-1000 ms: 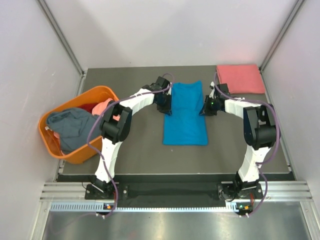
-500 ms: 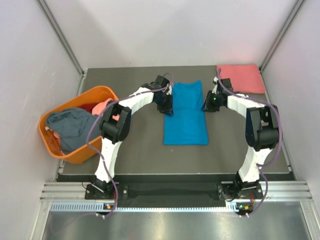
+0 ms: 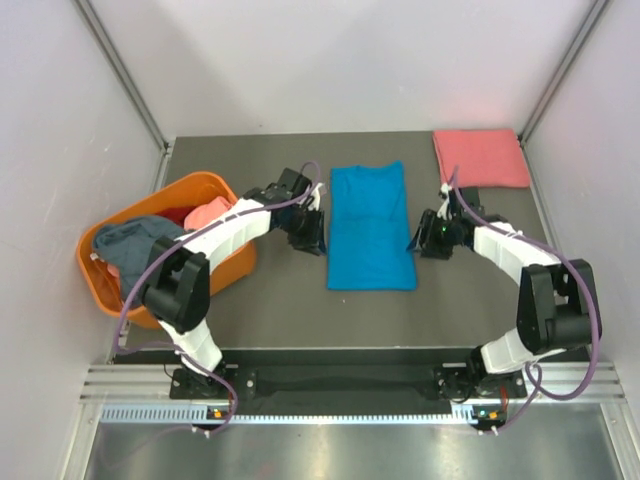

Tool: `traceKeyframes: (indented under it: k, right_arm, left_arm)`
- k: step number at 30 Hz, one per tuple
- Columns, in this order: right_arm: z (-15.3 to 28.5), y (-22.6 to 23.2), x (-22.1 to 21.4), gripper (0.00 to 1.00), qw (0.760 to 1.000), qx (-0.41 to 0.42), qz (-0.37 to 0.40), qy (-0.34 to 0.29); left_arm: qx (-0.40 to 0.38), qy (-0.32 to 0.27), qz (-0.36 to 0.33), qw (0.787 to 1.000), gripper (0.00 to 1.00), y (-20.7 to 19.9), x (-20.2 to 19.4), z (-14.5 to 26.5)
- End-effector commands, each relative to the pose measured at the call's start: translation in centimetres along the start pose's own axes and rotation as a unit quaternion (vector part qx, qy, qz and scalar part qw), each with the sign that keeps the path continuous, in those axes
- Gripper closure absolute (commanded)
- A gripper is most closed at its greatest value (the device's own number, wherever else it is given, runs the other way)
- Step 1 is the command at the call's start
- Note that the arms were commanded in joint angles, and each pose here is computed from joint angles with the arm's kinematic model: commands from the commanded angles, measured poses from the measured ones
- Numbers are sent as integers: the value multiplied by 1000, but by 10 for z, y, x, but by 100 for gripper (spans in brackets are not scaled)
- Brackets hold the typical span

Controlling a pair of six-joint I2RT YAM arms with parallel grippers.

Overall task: Fold and stack the t-shirts
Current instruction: Fold the tshirt

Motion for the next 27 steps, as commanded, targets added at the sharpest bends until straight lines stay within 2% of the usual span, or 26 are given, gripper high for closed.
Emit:
traceKeyframes:
  k: [1,6,8,12,15,27]
  right_arm:
    - [15,-11,-19,52,1000,-9,-13,-2]
    - [14,-34,-55,50,999,-24,-27,29]
    - [14,-42,-66,50,998,-34,-30,33]
    - [12,-49,-78,49,998,-32,-30,37]
    - [8,-48,-84,50,998,-13,-31,48]
    - [4,-51,-93,64,998,-2,-31,58]
  left_arm:
    - [-18,-10,3,1000,70,-3,-21,6]
    - [-47,-9,31,998,69,-5,-53,-2]
    - [-68,-33,32,997,68,-10,-51,-3]
    - [-71,-22,57,996,62,-7,-67,-16]
    - [-73,-12,60,995,62,-8,-73,-27]
    - [-43,17,78,996,67,1,-91,-55]
Point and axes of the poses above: each gripper's point midway between its finger pads, its own z axis back along the fingers, its own y axis along the line the jaws close on, x = y × z, the point moved 4 cm from there along z, back along the fingers, and after that the axes turned 7 degrees about -z, right-handed, at the moved point
